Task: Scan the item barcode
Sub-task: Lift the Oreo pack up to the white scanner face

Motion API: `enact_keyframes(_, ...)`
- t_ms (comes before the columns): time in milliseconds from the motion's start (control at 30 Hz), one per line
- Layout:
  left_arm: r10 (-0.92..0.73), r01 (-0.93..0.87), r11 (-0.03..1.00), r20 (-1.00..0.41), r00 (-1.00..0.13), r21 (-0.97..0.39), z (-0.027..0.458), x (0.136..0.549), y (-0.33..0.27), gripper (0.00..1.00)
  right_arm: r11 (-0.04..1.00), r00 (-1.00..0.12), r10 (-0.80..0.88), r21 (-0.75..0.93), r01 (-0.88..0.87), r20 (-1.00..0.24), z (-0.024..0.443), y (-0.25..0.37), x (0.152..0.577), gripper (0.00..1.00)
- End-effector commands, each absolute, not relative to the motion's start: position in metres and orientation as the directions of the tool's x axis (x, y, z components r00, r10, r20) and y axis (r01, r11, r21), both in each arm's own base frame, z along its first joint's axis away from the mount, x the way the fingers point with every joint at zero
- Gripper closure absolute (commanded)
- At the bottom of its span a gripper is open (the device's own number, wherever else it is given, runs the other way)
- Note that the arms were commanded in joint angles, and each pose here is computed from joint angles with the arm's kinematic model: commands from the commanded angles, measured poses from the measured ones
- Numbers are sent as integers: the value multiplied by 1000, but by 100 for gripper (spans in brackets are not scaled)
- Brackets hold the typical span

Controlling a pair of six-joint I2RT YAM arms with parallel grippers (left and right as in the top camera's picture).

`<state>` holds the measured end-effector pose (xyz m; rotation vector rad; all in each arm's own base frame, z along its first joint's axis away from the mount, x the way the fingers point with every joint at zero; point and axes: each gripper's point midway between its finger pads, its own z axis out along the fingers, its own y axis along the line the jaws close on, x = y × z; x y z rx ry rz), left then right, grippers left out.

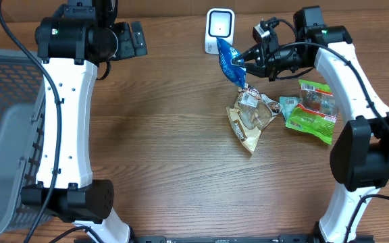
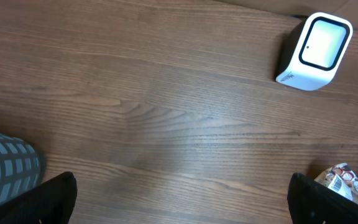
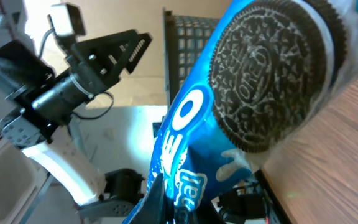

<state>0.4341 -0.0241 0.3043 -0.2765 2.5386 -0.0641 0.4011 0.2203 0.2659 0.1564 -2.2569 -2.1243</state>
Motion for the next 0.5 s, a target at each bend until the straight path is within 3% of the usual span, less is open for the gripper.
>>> enact_keyframes(0,-194,-168,981,-594,-781,-99,325,430,-22,0,-25,-989,-132,998,-59,-62,299,223,397,96)
enact_keyframes(100,-194,-168,981,-594,-781,-99,325,430,-22,0,-23,-990,-133,999,-46,-48,302,224,402,96)
enact_keyframes(333,-194,-168,981,-594,-781,-99,325,430,-22,0,12,-972,-136,982,191,190,307,225,410,96)
enact_keyframes(467,-194,-168,981,-594,-781,-99,325,430,-22,0,9,-990,-122,998,64,65,313,226,421,96)
